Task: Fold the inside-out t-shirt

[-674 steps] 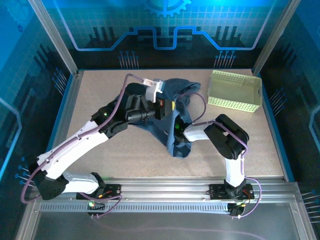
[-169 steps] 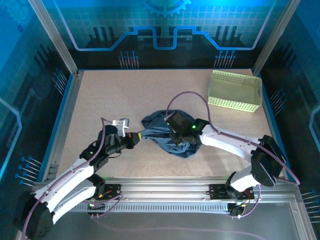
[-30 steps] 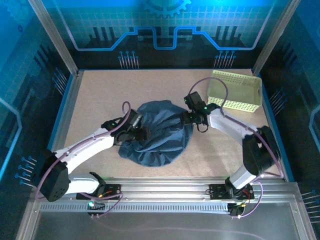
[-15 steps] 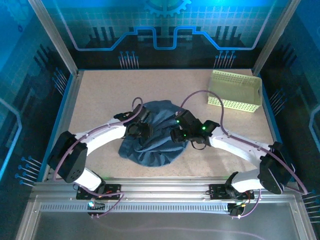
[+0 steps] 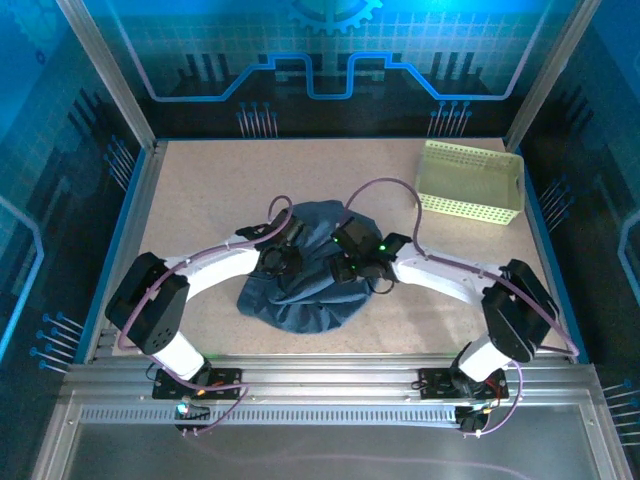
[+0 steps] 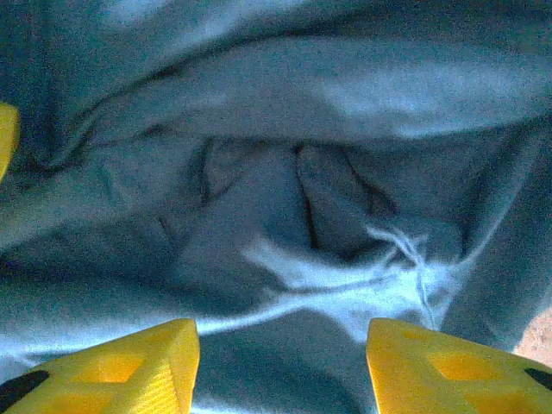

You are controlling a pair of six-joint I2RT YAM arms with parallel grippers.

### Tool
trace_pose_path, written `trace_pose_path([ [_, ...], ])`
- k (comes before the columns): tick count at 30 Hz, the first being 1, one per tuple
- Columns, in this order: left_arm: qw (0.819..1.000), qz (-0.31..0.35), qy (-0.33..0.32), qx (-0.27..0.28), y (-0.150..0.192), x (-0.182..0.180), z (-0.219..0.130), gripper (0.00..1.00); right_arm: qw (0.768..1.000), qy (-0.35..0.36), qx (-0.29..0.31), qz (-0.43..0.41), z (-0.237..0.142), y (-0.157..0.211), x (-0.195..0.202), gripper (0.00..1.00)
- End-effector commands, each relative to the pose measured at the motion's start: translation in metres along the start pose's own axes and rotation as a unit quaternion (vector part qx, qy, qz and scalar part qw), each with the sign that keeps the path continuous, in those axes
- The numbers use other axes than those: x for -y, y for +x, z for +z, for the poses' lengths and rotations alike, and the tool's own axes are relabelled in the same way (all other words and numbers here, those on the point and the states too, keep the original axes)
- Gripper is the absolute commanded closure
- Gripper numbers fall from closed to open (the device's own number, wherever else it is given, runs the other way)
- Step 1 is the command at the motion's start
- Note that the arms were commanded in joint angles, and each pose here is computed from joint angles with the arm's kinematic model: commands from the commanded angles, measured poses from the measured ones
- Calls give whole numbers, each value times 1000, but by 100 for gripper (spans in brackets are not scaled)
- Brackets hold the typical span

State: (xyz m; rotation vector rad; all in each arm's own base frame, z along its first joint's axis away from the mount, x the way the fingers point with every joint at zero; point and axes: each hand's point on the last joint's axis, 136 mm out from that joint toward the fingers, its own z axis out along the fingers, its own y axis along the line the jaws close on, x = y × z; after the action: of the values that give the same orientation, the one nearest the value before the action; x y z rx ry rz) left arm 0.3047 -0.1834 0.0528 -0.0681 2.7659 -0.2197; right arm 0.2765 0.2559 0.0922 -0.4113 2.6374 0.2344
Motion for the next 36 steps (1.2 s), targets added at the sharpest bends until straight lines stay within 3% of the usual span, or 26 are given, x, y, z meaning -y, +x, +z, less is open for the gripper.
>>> trace_pose_path([
  [1,1000,-4,8,6,0,2,1,78,1000,22,6,-8,3,-12,-1,45],
  [11,1000,-15,20,8,5,2,-2,94,997,65,-41,-4,35,-10,5,52],
  [13,999,-18,26,12,4,3,-5,96,996,73,-43,-6,37,-11,7,61],
  [16,998,-34,43,24,-2,2,-14,100,997,67,-30,-18,29,-17,6,85],
  [18,996,-54,63,37,-10,-1,-25,100,998,58,-13,-33,16,-25,4,99],
  [22,979,-109,139,99,-42,-12,-68,100,996,38,47,-67,-35,-52,5,100],
  [27,937,-178,222,204,-75,-32,-137,100,987,0,145,-72,-115,-71,16,100],
  [30,917,-198,263,225,-71,-33,-152,100,982,-27,173,-72,-132,-47,23,100],
  [32,920,-207,264,203,-57,-35,-137,100,984,-54,160,-60,-119,-19,23,100],
  [36,937,-223,236,129,-15,-46,-82,100,995,-76,62,-26,-54,64,21,99],
])
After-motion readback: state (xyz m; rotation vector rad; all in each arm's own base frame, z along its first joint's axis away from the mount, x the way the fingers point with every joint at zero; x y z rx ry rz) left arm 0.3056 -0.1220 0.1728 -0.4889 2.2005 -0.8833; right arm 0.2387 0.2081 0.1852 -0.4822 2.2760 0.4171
